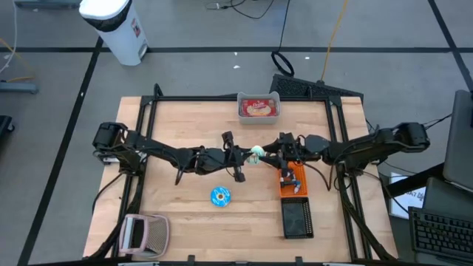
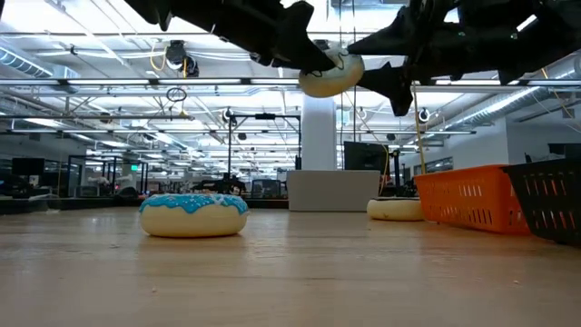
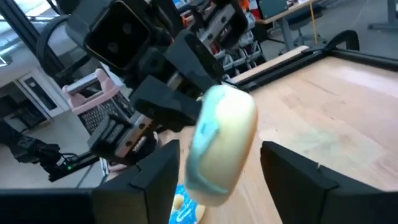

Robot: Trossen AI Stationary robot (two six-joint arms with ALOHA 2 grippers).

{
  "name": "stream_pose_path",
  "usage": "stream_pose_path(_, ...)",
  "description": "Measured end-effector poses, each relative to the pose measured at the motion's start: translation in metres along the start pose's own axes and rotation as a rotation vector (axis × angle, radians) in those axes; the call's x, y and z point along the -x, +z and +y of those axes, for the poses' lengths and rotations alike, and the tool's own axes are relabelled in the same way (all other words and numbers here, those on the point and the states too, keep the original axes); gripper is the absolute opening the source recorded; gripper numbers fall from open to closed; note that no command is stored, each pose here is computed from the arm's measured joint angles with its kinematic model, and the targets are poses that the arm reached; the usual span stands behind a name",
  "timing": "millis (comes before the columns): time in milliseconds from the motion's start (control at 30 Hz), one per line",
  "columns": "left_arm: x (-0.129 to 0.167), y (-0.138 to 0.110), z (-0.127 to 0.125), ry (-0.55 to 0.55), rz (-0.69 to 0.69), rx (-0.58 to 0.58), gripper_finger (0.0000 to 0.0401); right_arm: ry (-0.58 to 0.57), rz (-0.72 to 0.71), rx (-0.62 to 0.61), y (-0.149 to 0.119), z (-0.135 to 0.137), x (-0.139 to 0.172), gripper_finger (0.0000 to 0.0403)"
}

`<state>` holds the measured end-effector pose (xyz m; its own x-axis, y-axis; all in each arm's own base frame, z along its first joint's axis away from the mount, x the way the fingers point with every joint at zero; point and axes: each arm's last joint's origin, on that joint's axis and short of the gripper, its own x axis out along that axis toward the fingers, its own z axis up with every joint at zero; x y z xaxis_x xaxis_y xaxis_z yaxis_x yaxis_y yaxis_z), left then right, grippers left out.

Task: Pick & Place Food Item
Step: Put the light blue donut into the black bin

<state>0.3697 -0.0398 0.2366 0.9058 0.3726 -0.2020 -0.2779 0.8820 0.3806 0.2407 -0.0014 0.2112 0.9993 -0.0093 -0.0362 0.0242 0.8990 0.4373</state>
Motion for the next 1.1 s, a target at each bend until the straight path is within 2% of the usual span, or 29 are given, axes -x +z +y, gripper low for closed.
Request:
stream_pose_path(267, 0.0, 0.0, 0.0, 0.001, 0.0, 0.029, 0.003, 0.015, -0.018, -0.002, -0.006, -0.002, -0.008, 0.0183)
stream_pose_path(500, 0.0, 0.0, 0.0, 0.0, -0.001, 0.143, 0.0043, 0.024, -0.032, 0.044, -0.005, -0.002, -0.008, 0.0097)
stream_pose_path(600, 0.0, 0.0, 0.0, -0.022, -0.004, 0.189, 0.008, 0.025, -0.03, 0.063, -0.005, -0.002, -0.008, 0.0049)
stream_pose_path(700, 0.002, 0.002, -0.001, -0.03, -0.009, 0.205, 0.0135, 0.038, -0.014, 0.11, -0.006, -0.002, -0.008, 0.0014)
stream_pose_path(867, 0.021, 0.022, 0.001, -0.064, -0.071, 0.219, 0.0224, 0.125, 0.003, 0.116, -0.002, 0.003, -0.005, 0.0023)
stream_pose_path(1100, 0.051, 0.044, 0.003, -0.109, -0.115, 0.241, 0.0289, 0.265, 0.093, 0.056, 0.009, 0.014, 0.014, 0.0008)
